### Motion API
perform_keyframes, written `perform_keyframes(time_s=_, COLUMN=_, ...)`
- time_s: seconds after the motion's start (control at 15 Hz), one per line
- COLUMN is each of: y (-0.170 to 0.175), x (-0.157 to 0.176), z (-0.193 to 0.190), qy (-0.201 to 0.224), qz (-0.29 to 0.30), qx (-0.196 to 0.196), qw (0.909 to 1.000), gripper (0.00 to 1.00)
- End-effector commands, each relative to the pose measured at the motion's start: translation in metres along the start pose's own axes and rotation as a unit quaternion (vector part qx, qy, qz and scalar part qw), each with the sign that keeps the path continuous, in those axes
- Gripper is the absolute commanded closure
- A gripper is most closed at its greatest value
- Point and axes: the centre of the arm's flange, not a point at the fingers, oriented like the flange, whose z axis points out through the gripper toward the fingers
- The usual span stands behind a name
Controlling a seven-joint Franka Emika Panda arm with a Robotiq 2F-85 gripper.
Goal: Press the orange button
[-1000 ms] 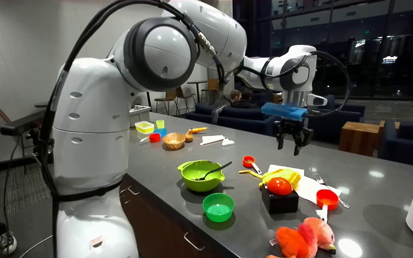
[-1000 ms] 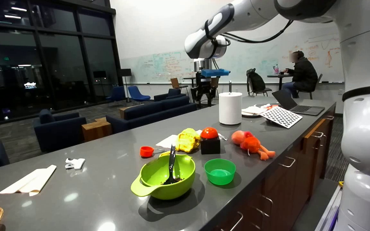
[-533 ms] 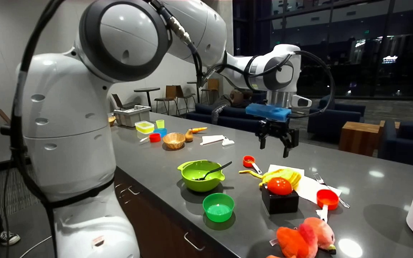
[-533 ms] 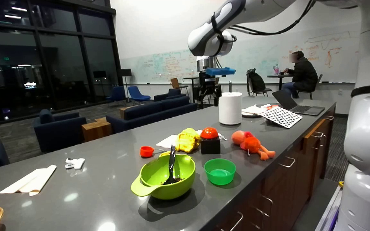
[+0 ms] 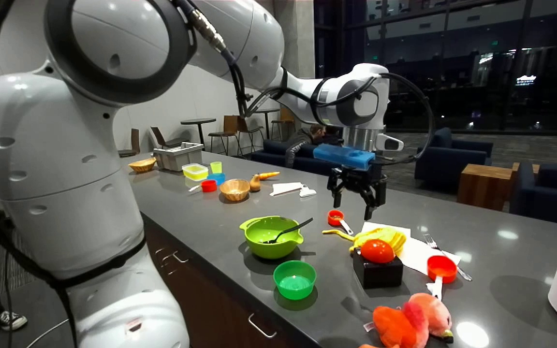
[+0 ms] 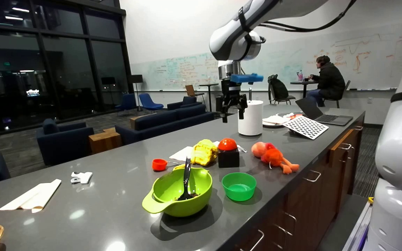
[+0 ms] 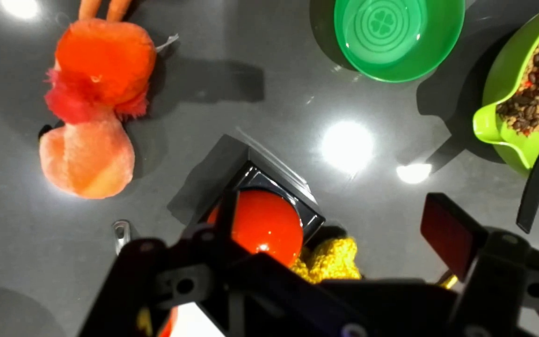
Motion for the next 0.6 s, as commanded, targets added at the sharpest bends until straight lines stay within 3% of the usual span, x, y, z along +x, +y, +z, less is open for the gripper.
perform_keyframes(time_s=0.0, y=0.002, x=-0.021, z=0.001, qy=-0.002, qz=-0.003, qx=0.005, qw=1.0, gripper=0.0)
perform_keyframes(time_s=0.53, y=0.001, x=-0.007, z=0.008, qy=-0.008, qz=0.001, qx=0.002, qw=1.0, gripper=0.0)
